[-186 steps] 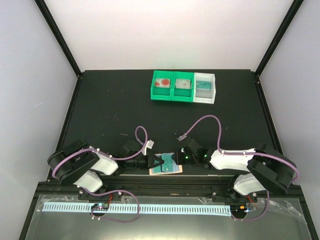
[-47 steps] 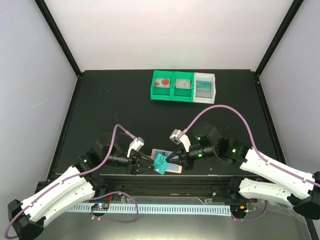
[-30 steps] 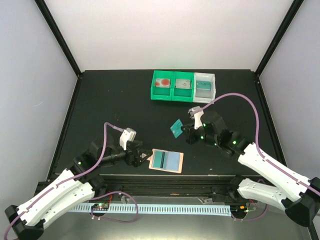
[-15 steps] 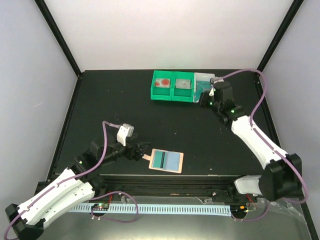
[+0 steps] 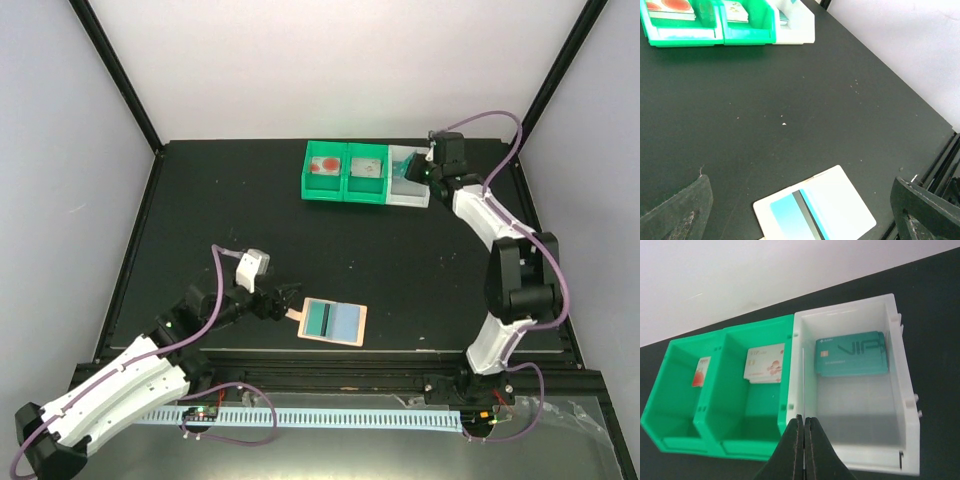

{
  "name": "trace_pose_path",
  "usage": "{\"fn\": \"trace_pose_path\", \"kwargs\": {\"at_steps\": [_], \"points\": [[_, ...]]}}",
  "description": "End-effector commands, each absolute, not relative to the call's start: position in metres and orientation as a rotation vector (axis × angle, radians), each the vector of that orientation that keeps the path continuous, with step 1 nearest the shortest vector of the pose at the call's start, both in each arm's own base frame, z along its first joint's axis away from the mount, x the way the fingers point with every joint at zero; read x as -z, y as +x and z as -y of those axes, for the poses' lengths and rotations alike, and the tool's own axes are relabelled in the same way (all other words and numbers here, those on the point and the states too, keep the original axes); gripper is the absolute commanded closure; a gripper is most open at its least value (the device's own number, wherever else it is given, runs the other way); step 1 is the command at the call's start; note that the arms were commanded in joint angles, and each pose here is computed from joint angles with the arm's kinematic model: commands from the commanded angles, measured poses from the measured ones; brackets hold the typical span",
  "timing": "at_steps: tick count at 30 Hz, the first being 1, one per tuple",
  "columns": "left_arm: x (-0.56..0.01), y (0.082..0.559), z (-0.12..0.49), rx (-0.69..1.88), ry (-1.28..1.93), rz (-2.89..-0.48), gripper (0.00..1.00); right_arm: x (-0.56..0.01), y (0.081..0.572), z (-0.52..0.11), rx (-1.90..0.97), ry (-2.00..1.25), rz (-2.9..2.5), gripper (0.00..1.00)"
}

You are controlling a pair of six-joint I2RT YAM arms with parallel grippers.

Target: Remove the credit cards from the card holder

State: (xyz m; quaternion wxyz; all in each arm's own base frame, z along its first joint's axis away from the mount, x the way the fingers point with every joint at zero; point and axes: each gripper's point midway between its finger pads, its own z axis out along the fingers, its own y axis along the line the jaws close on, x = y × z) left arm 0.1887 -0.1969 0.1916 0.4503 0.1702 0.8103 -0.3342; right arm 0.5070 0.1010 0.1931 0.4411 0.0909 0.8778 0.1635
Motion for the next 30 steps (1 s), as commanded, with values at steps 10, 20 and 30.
{"fn": "trace_pose_path", "kwargs": {"at_steps": [10, 20, 30], "points": [[-0.22, 0.204, 0.199, 0.83, 0.355, -1.921, 0.01, -0.149, 0.585, -0.103, -0.479, 0.228, -2.204, 0.99], [-0.233, 0.209, 0.203, 0.803, 0.381, -1.914, 0.01, -0.124, 0.616, -0.098, -0.516, 0.256, -2.239, 0.99], [-0.222, 0.214, 0.208, 0.805, 0.369, -1.952, 0.01, -0.108, 0.63, -0.095, -0.565, 0.278, -2.273, 0.93]]}}
